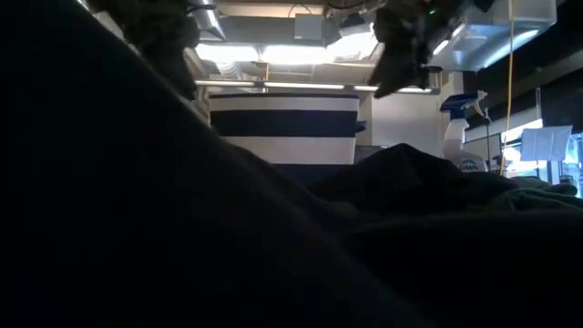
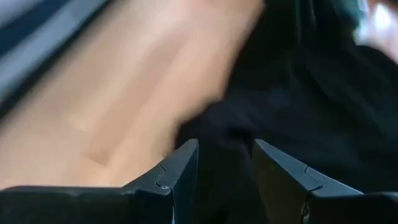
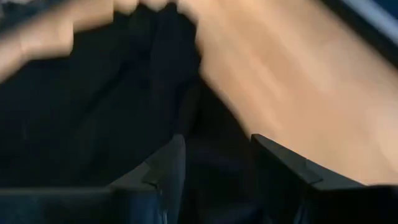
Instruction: Fold Laundry from Bin
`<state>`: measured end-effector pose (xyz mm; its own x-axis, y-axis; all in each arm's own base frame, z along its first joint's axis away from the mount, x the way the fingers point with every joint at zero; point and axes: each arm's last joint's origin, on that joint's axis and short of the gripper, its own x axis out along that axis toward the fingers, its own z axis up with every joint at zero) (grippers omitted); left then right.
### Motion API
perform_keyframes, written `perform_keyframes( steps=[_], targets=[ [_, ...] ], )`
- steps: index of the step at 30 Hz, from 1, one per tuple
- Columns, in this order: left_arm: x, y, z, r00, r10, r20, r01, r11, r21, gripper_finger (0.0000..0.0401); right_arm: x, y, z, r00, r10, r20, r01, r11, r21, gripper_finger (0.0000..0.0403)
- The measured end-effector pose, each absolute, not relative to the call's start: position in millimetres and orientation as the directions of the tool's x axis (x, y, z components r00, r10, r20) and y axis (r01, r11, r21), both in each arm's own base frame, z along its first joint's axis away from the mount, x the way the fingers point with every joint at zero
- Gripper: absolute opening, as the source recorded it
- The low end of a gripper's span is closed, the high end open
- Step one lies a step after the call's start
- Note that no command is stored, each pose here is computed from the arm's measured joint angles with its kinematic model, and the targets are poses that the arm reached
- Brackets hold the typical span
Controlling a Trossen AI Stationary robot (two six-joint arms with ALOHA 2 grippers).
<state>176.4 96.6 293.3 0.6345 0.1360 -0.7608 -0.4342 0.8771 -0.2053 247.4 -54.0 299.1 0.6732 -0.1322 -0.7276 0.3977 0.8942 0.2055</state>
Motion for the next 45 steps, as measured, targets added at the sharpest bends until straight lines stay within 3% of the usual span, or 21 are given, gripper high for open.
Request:
perform_keyframes(
  steps=[4,10,13,18,23,32,37,40,45],
  targets=[
    [183.7,72.5,273.2,0.588,0.055,-0.807,-0.413,0.878,-0.241,0.0149,247.6,-22.7,286.2,0.566,-0.115,-0.816,0.349,0.931,0.11,0.0182],
    [187.9,43.4,250.5,0.506,0.087,-0.858,-0.523,0.822,-0.225,0.0149,234.1,6.1,278.6,0.436,-0.127,-0.891,0.296,0.955,0.009,0.0182],
    [191.4,32.4,241.1,0.522,0.083,-0.849,-0.556,0.788,-0.264,0.0149,215.7,13.7,274.5,0.399,-0.155,-0.904,0.289,0.957,-0.037,0.0182],
    [191.8,15.4,215.9,0.517,0.036,-0.855,-0.605,0.721,-0.336,0.0149,183.4,5.8,252.0,0.397,-0.243,-0.885,0.38,0.921,-0.083,0.0182],
    [189.6,3.0,197.5,0.465,0.027,-0.885,-0.639,0.702,-0.314,0.0149,171.8,3.5,234.7,0.477,-0.166,-0.863,0.413,0.909,0.053,0.0182],
    [181.2,7.6,188.6,0.349,0.308,-0.885,-0.739,0.671,-0.058,0.0149,190.3,4.1,227.8,0.605,-0.17,-0.778,0.438,0.887,0.147,0.0182],
    [172.0,11.2,160.2,0.248,0.19,-0.95,-0.771,0.632,-0.075,0.0149,197.2,4.3,222.6,0.602,-0.174,-0.78,0.44,0.887,0.141,0.0182],
    [163.8,13.6,145.6,0.17,0.197,-0.966,-0.791,0.611,-0.014,0.0149,201.0,4.5,218.1,0.586,-0.177,-0.791,0.445,0.886,0.13,0.0182],
    [161.0,14.3,134.6,0.178,0.208,-0.962,-0.751,0.661,0.004,0.0127,205.9,5.0,211.7,0.566,-0.168,-0.807,0.443,0.888,0.125,0.0182]
  ],
)
